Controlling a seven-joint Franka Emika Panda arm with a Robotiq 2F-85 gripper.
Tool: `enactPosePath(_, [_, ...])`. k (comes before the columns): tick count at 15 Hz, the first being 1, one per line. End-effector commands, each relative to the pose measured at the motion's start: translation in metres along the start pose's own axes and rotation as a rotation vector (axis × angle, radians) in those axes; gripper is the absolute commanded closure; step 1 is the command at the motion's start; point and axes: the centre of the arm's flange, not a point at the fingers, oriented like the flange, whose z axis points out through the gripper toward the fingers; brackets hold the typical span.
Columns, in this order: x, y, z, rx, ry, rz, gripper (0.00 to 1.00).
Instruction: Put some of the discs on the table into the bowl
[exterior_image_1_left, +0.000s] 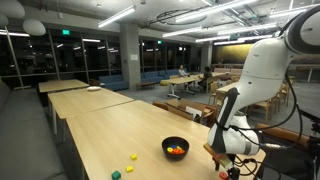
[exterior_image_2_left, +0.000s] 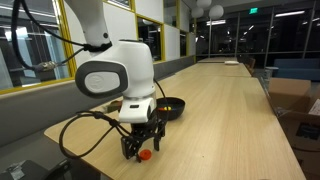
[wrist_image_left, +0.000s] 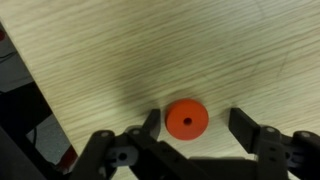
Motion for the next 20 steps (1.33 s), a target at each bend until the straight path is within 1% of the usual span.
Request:
enactPosePath(1, [0.005, 0.012, -0.023, 0.009, 0.023, -0.019, 0.57])
enactPosePath(3, [0.006, 0.01, -0.026, 0.013, 0.026, -0.023, 0.73])
enactPosePath(4, [0.006, 0.01, -0.027, 0.014, 0.029, -0.025, 0.78])
enactPosePath(5, [0.006, 0.009, -0.029, 0.015, 0.031, -0.029, 0.75])
enactPosePath(10, [0.009, -0.004, -0.043, 0.023, 0.056, -0.055, 0.75])
enactPosePath(13, [0.012, -0.012, -0.048, 0.031, 0.072, -0.08, 0.78])
enactPosePath(20, [0.017, -0.03, -0.058, 0.058, 0.098, -0.148, 0.77])
